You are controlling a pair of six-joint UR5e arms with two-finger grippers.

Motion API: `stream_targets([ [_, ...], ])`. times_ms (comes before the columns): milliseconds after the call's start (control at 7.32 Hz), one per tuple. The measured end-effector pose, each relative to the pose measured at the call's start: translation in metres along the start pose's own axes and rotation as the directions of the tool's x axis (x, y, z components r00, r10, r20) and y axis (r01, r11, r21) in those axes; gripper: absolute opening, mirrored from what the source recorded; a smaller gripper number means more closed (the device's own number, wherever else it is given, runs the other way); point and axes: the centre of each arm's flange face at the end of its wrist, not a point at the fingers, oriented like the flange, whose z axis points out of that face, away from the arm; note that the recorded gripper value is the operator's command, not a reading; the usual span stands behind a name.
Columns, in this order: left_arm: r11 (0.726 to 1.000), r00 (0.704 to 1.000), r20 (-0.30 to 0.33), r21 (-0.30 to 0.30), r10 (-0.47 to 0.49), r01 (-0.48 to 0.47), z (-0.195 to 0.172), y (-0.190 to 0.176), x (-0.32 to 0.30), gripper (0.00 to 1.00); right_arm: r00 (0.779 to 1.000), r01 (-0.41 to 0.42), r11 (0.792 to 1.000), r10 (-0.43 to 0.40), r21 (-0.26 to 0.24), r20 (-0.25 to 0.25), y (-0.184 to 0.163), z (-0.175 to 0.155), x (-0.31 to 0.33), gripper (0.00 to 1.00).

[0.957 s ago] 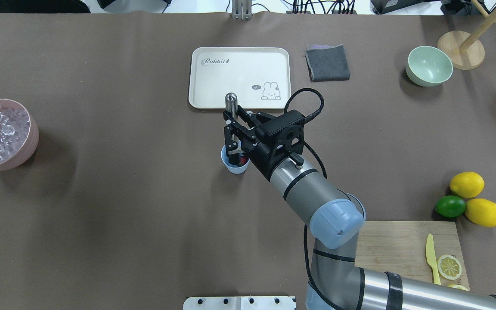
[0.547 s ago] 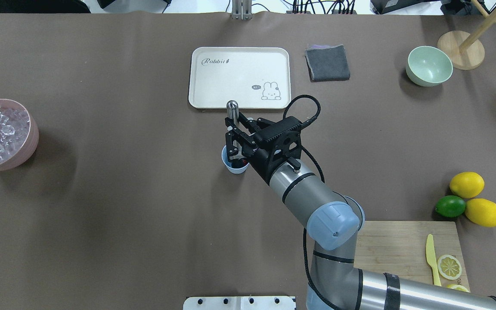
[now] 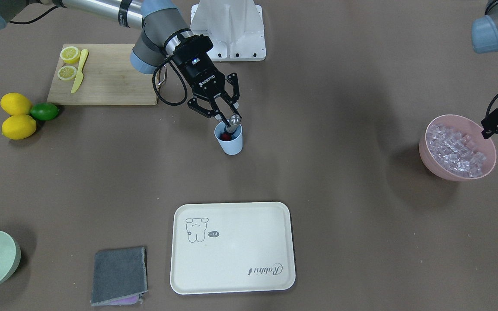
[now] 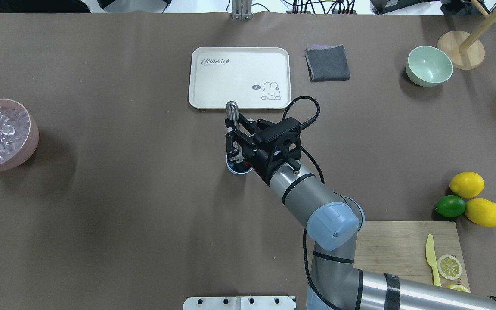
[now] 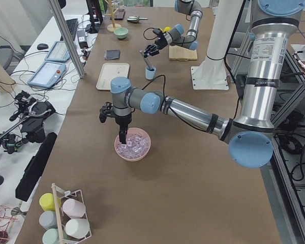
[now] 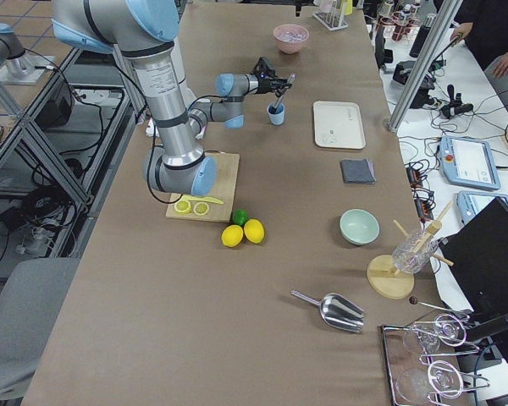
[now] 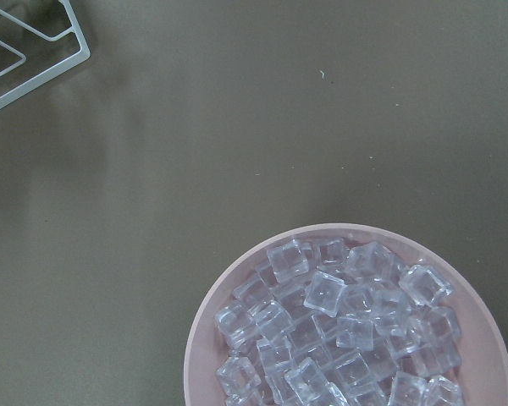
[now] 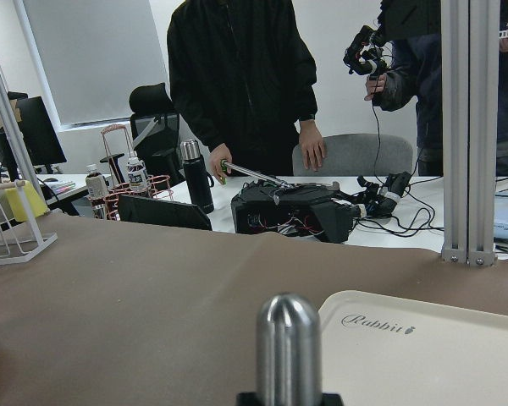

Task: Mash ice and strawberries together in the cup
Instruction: 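Lower the muddler into the light-blue cup and press down repeatedly, then lift the muddler out of the cup and carry it back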

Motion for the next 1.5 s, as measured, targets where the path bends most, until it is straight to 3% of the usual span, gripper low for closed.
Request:
stream_targets([
  [273,1.000,1.000,0.000,0.000,0.000,0.000,0.000,0.000,0.000,0.98,1.000,-0.009,1.000,0.009,0.026,0.004,-0.023,0.002,-0.002,0.00],
  [547,1.000,1.000,-0.001,0.002,0.001,-0.001,-0.001,0.000,0.001,0.98,1.000,0.010,1.000,-0.010,0.021,-0.014,-0.079,-0.002,0.003,0.00],
  [683,1.000,1.000,-0.002,0.004,0.002,-0.002,-0.002,0.001,0.001,0.98,0.999,0.015,1.000,-0.016,-0.009,-0.047,-0.103,-0.005,0.012,0.00],
  [820,1.000,1.000,-0.004,0.007,0.004,-0.003,-0.004,0.001,0.003,0.98,0.995,0.019,0.997,-0.026,-0.072,-0.099,-0.115,-0.005,0.034,0.00],
  [957,1.000,1.000,-0.007,0.010,0.006,-0.006,-0.007,0.001,0.005,0.98,0.987,0.031,0.985,-0.057,-0.170,-0.149,-0.124,-0.002,0.067,0.00],
  [1093,1.000,1.000,-0.010,0.014,0.007,-0.007,-0.009,0.001,0.006,0.98,0.979,0.026,0.958,-0.082,-0.287,-0.185,-0.135,0.001,0.107,0.00],
  [1230,1.000,1.000,-0.012,0.018,0.008,-0.008,-0.011,0.001,0.008,0.98,0.973,-0.011,0.910,-0.085,-0.414,-0.213,-0.146,0.000,0.153,0.00],
  [1367,1.000,1.000,-0.014,0.024,0.009,-0.009,-0.014,0.001,0.010,0.98,0.966,-0.080,0.837,-0.069,-0.541,-0.250,-0.155,-0.004,0.199,0.00],
  [1503,0.999,1.000,-0.018,0.031,0.012,-0.012,-0.018,0.002,0.012,0.98,0.951,-0.168,0.745,-0.051,-0.646,-0.306,-0.155,-0.008,0.235,0.00],
])
